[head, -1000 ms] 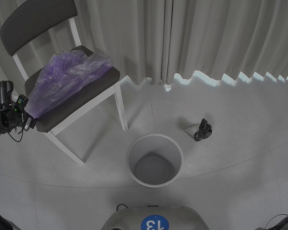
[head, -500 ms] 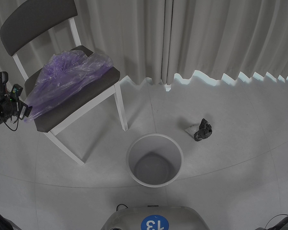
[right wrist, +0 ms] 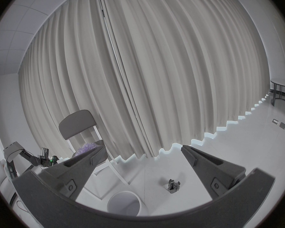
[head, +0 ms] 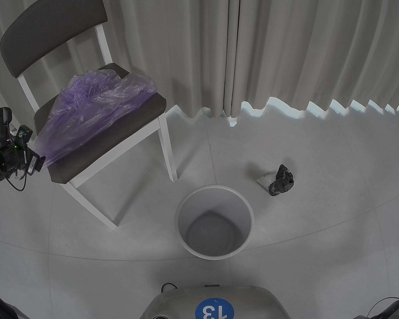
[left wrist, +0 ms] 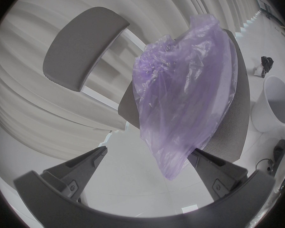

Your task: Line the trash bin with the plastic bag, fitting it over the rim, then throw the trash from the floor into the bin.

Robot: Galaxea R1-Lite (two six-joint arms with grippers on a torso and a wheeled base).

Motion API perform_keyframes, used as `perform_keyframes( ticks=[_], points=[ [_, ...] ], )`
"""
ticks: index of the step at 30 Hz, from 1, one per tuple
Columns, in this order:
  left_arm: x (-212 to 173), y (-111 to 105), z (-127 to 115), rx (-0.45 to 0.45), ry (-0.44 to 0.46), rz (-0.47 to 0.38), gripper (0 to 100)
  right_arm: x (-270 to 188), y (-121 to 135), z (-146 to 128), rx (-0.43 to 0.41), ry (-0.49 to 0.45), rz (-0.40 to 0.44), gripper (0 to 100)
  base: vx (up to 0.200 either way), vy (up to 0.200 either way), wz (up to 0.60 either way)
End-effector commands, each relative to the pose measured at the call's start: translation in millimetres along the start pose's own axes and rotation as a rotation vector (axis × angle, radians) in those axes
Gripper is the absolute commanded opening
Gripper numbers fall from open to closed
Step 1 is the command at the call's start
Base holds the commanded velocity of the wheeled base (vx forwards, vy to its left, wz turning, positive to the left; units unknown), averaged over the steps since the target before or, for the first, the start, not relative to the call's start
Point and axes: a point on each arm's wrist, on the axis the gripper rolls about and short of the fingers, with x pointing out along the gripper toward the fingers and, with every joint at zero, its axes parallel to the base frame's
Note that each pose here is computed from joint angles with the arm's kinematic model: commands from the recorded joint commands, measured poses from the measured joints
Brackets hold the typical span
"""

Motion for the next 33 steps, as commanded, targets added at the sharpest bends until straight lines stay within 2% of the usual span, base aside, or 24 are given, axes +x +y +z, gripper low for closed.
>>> perform_keyframes(
  ticks=[1, 16, 26, 33],
  points=[
    [3, -6, -9, 0.005, 0.026, -0.009, 100, -1, 0, 0, -0.001, -0.002, 0.002, 100, 0.0, 0.0, 0.0],
    [15, -2, -20, 0.008, 0.054, 0.027, 100, -1, 0, 0, -0.001, 0.0, 0.003, 100, 0.0, 0.0, 0.0],
    [6, 24, 1, -0.032, -0.041, 0.125, 100, -1, 0, 0, -0.001, -0.001, 0.001, 100, 0.0, 0.0, 0.0],
    [12, 19, 2, -0.081, -0.089, 0.122, 100, -1, 0, 1, -0.001, -0.009, 0.004, 100, 0.0, 0.0, 0.0]
  ],
)
